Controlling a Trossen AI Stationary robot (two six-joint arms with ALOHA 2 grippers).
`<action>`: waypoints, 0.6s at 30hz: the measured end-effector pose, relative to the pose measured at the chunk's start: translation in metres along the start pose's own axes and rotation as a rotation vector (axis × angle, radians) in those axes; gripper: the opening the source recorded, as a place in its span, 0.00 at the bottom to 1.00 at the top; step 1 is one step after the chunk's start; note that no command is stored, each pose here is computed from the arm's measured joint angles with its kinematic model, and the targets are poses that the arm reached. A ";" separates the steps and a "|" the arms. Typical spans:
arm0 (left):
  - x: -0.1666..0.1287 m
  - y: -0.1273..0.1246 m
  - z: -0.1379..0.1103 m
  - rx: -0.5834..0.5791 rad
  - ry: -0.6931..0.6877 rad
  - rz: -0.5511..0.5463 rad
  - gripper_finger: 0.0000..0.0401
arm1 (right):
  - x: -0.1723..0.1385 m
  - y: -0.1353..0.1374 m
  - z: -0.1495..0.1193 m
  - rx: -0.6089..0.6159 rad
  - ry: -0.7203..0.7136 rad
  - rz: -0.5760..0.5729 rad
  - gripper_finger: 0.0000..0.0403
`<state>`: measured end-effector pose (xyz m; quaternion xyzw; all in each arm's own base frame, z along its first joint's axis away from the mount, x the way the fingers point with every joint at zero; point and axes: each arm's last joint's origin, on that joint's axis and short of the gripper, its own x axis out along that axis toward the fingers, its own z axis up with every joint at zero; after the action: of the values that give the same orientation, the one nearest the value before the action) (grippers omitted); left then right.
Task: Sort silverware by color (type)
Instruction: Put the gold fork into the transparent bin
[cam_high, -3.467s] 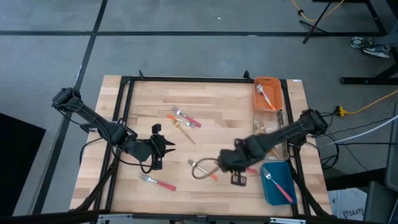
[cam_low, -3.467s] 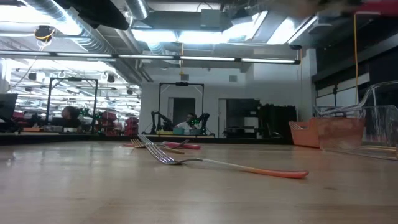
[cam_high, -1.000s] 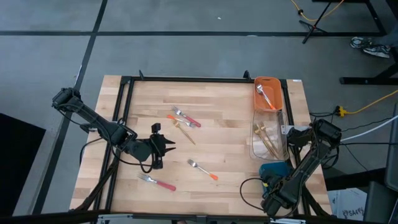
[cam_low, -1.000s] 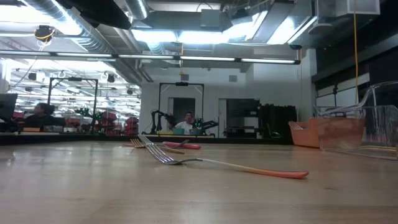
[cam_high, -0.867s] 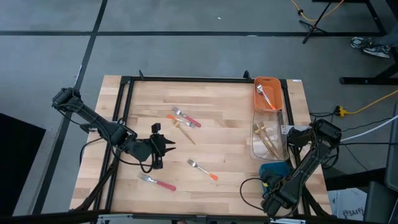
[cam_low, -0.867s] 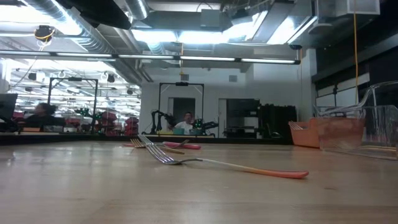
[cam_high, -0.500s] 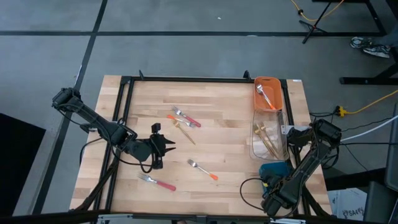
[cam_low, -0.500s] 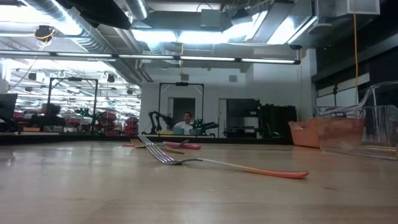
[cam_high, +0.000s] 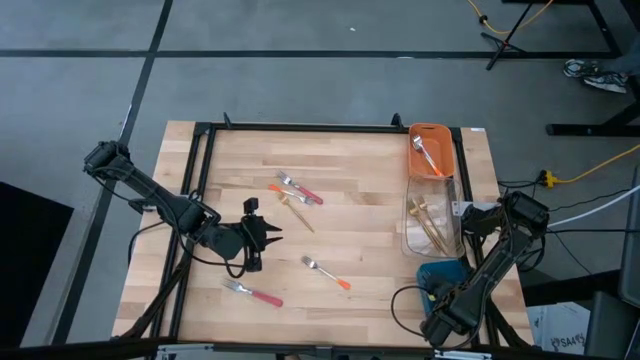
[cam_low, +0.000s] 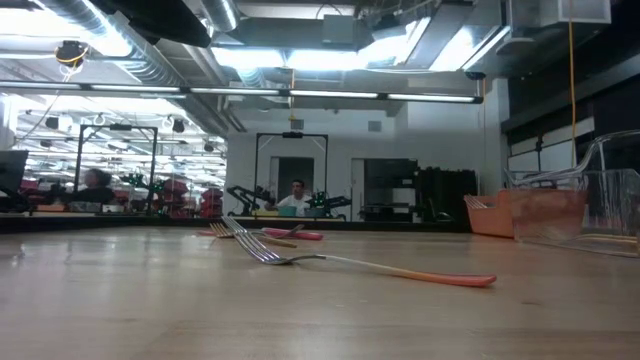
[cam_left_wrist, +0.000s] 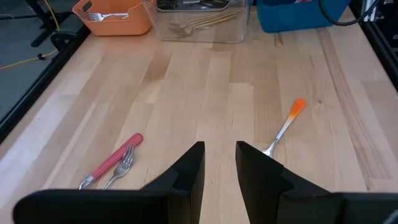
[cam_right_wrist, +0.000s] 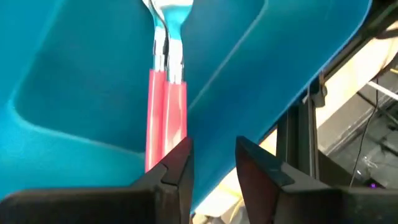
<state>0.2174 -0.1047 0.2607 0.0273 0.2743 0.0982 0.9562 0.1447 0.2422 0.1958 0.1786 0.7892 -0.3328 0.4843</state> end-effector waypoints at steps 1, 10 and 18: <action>0.000 0.000 0.000 0.000 -0.002 0.007 0.21 | -0.001 -0.001 0.000 -0.002 0.004 0.006 0.26; 0.007 0.011 0.004 -0.030 -0.017 0.079 0.21 | -0.040 -0.015 -0.002 -0.001 -0.110 0.084 0.26; 0.020 0.034 0.011 -0.105 -0.013 0.132 0.21 | -0.076 -0.035 -0.010 -0.059 -0.215 0.225 0.26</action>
<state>0.2341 -0.0673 0.2635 -0.0045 0.2602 0.1750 0.9496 0.1526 0.2277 0.2786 0.2150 0.7171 -0.2704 0.6053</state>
